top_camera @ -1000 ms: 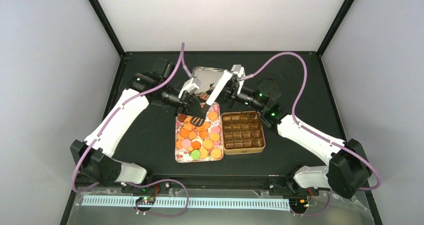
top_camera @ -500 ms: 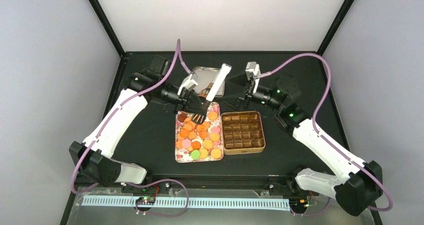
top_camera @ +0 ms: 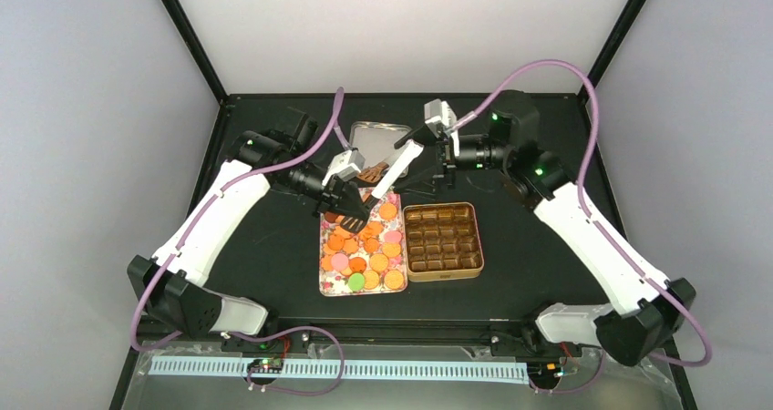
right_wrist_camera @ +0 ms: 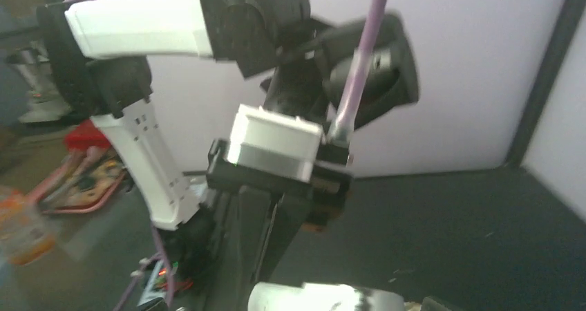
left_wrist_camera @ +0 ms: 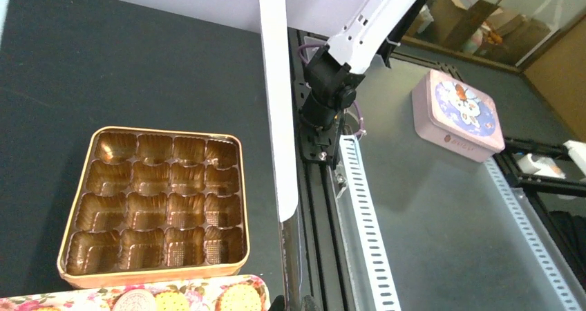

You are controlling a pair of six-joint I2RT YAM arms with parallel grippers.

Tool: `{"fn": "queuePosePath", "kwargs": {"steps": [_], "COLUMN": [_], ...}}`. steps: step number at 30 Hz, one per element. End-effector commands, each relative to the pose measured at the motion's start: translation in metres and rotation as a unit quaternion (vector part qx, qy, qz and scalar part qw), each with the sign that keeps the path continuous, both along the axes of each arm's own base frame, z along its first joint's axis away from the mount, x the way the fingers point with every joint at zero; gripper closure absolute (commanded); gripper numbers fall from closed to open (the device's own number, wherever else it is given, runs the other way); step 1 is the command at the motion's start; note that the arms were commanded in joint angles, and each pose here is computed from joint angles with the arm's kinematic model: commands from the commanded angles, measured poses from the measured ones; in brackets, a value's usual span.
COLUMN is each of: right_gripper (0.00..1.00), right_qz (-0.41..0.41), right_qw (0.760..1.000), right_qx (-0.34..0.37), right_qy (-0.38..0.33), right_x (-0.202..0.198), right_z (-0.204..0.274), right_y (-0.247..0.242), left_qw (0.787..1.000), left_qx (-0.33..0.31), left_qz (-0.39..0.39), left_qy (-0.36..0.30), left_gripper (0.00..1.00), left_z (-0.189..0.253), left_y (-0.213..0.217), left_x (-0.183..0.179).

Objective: Pack the cookies
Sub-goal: Pass from the left arm to the right

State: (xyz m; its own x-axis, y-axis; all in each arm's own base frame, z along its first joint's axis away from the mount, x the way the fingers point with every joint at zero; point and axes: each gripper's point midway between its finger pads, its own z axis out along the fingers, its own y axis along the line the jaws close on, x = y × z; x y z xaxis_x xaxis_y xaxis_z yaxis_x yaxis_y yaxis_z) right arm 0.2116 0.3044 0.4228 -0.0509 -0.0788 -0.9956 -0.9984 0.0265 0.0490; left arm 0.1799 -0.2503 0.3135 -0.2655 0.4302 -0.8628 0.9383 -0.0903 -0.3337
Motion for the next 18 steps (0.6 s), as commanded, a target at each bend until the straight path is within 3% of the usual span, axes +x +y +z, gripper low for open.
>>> {"fn": "queuePosePath", "kwargs": {"steps": [1,5,10,18], "right_gripper": [0.03,0.04,0.07,0.16], "right_qz": [0.067,0.077,0.024,0.013], "right_qw": [0.994,0.990,0.995,0.994], "right_qx": [-0.033,-0.013,0.039,0.046], "right_qy": [0.078,0.116,0.085,0.103], "right_x": [-0.007,-0.001,0.004,0.008], "right_z": [-0.027,-0.031,-0.024,-0.031], "right_y": [0.008,0.014,0.014,0.021], "left_qw": [0.998,0.998,0.998,0.998], "left_qx": [-0.008,-0.008,-0.014,-0.020], "left_qz": [-0.016,-0.014,-0.006,0.000], "left_qy": [-0.058,-0.065,-0.069,-0.067], "left_gripper": [0.98,0.98,0.98,0.99], "left_z": [0.013,0.012,0.015,0.018], "left_y": [0.003,0.003,0.002,-0.001], "left_x": [-0.005,-0.005,-0.002,0.003]}}
